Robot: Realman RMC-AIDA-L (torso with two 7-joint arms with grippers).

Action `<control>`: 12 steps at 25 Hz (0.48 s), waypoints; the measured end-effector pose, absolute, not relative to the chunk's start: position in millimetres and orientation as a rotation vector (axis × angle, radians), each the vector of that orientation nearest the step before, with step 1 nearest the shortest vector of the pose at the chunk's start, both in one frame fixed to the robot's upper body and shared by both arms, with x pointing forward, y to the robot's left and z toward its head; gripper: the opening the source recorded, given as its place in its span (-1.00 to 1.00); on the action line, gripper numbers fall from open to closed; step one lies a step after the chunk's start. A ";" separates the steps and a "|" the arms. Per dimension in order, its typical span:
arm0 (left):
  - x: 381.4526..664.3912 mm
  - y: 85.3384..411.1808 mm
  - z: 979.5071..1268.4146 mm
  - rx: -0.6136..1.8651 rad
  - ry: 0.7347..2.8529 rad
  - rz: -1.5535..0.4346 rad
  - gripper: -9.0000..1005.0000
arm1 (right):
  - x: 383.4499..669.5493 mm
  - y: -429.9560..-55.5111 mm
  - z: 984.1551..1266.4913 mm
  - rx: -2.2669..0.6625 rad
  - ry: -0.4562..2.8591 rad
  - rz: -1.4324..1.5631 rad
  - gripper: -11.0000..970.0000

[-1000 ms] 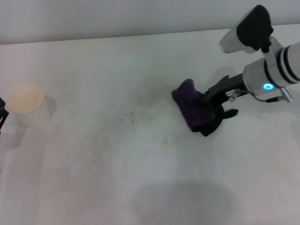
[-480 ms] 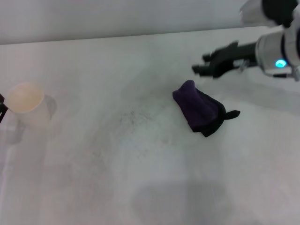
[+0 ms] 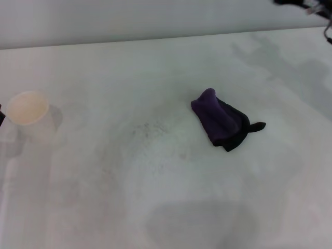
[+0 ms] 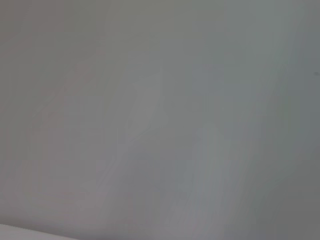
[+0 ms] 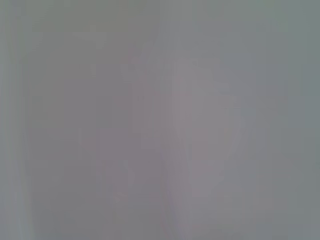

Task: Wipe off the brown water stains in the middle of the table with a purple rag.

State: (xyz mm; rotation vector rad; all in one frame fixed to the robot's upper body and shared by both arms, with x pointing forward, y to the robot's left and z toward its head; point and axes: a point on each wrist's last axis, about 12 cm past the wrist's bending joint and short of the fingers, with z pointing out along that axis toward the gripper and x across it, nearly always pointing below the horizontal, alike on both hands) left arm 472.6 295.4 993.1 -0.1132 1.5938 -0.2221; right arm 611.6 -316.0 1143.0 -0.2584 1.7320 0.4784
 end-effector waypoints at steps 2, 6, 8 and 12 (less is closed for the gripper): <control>473.0 295.8 993.3 -0.123 1.592 -0.220 0.78 | 607.5 -330.9 1132.6 -0.118 1.656 0.511 0.58; 474.4 297.0 994.0 -0.139 1.587 -0.213 0.77 | 593.9 -352.6 1099.5 0.085 1.545 0.478 0.63; 476.8 297.9 995.1 -0.145 1.582 -0.208 0.77 | 587.1 -357.1 1085.4 0.093 1.511 0.373 0.62; 484.1 299.4 998.8 -0.161 1.566 -0.198 0.77 | 583.4 -352.2 1063.3 -0.050 1.543 0.072 0.62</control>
